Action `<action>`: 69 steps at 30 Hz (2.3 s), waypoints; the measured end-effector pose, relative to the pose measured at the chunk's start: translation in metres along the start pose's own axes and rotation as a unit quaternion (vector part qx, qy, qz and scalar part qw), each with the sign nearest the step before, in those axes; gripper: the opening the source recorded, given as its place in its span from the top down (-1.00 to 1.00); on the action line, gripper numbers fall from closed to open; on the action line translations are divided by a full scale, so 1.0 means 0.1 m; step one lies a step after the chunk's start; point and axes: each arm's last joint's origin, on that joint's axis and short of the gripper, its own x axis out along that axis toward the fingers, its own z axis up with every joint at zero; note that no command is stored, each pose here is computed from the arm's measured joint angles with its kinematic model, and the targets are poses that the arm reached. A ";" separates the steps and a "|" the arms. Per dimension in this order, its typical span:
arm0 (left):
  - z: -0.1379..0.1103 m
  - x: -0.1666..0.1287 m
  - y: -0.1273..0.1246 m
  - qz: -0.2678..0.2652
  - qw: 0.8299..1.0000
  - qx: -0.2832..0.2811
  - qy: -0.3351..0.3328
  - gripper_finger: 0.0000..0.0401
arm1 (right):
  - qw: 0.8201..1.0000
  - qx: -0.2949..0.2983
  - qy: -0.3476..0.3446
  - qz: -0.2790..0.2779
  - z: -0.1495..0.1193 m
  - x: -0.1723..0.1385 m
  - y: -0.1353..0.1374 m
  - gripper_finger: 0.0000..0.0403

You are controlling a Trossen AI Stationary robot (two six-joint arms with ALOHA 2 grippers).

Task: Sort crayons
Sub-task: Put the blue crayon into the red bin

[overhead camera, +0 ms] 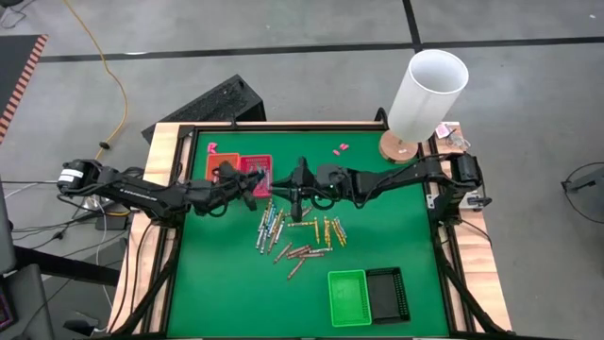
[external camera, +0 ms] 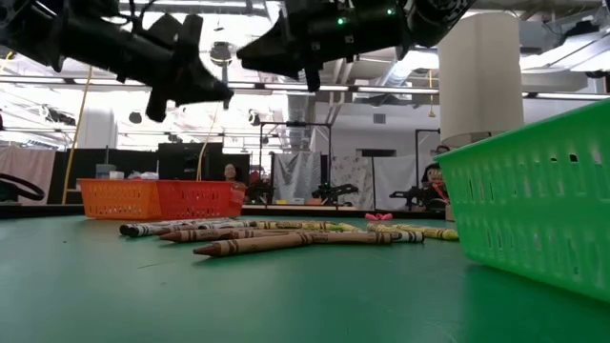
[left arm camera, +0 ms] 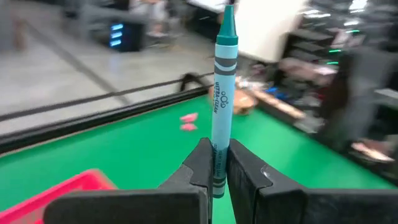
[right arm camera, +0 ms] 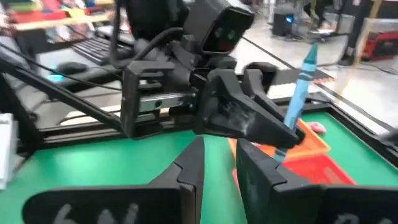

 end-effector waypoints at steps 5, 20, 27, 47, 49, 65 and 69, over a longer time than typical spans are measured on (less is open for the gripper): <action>-0.11 0.04 0.15 0.074 0.996 -0.022 0.040 0.94 | 1.000 -0.004 0.025 -0.010 -0.05 0.00 -0.01 0.54; -0.26 0.05 0.39 0.155 0.978 -0.074 0.114 0.67 | 0.991 -0.009 0.127 -0.048 -0.26 -0.05 0.06 0.54; -0.27 0.05 0.38 0.145 0.978 -0.082 0.122 0.31 | 0.987 -0.012 0.150 -0.051 -0.31 -0.06 0.08 0.54; -0.04 0.11 0.14 -0.052 0.984 -0.152 0.081 0.16 | 0.858 0.113 0.449 -0.220 -0.88 -0.56 0.27 0.54; -0.06 0.10 0.14 -0.051 0.984 -0.149 0.086 0.16 | 0.846 0.121 0.467 -0.225 -0.90 -0.61 0.30 0.54; -0.09 0.06 0.07 -0.066 0.982 -0.144 0.100 0.16 | 0.795 0.144 0.521 -0.276 -0.97 -0.77 0.31 0.54; -0.11 0.05 0.07 -0.066 0.982 -0.141 0.106 0.16 | 0.795 0.146 0.522 -0.273 -0.97 -0.78 0.32 0.54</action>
